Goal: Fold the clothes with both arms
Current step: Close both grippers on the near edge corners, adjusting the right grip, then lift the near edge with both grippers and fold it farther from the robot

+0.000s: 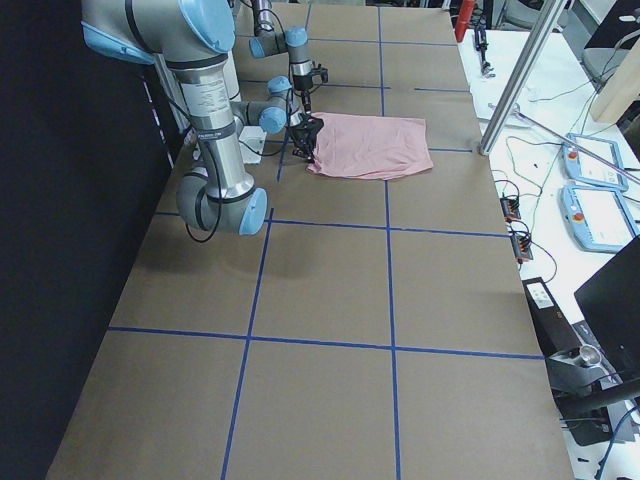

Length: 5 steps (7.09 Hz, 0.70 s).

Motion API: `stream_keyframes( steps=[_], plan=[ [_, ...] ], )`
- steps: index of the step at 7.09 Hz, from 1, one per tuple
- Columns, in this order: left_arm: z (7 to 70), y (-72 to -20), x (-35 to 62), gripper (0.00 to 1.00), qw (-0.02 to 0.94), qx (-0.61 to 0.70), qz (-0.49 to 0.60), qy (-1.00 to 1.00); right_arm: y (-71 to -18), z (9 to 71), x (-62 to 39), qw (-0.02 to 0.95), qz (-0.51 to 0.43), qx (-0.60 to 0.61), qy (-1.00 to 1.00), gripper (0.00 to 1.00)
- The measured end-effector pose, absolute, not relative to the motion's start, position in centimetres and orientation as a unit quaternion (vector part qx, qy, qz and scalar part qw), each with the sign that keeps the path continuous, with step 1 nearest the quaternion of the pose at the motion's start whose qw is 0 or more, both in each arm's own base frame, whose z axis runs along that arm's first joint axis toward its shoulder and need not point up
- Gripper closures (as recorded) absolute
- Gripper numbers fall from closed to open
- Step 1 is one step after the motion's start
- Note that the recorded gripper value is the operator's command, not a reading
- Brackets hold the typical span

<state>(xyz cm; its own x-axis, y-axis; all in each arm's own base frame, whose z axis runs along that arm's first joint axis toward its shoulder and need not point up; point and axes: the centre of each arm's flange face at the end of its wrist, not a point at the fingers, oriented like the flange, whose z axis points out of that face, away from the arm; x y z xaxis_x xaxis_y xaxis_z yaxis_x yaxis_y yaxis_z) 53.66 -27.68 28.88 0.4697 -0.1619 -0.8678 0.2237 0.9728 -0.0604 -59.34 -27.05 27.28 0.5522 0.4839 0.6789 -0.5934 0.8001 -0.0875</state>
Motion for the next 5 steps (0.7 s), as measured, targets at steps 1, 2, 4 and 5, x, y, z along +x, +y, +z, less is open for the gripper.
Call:
stream_keyframes(
  steps=[1,2,4,5],
  plan=[
    [28.1,-27.6,52.9,1.00,0.855,0.031,-0.111,0.505,-27.0,26.6,-58.7,0.875,0.307,0.074,-0.367,1.00],
    [26.1,-27.3,50.9,1.00,0.856,0.032,-0.109,0.505,-26.7,25.0,-57.1,0.871,0.306,0.070,-0.377,1.00],
    [19.5,-25.1,43.8,1.00,0.858,0.026,-0.101,0.503,-24.6,19.2,-50.6,0.867,0.299,0.060,-0.394,1.00],
    [16.9,-23.7,40.4,1.00,0.857,0.013,-0.092,0.507,-23.1,17.3,-47.8,0.867,0.291,0.054,-0.400,1.00]
  ],
)
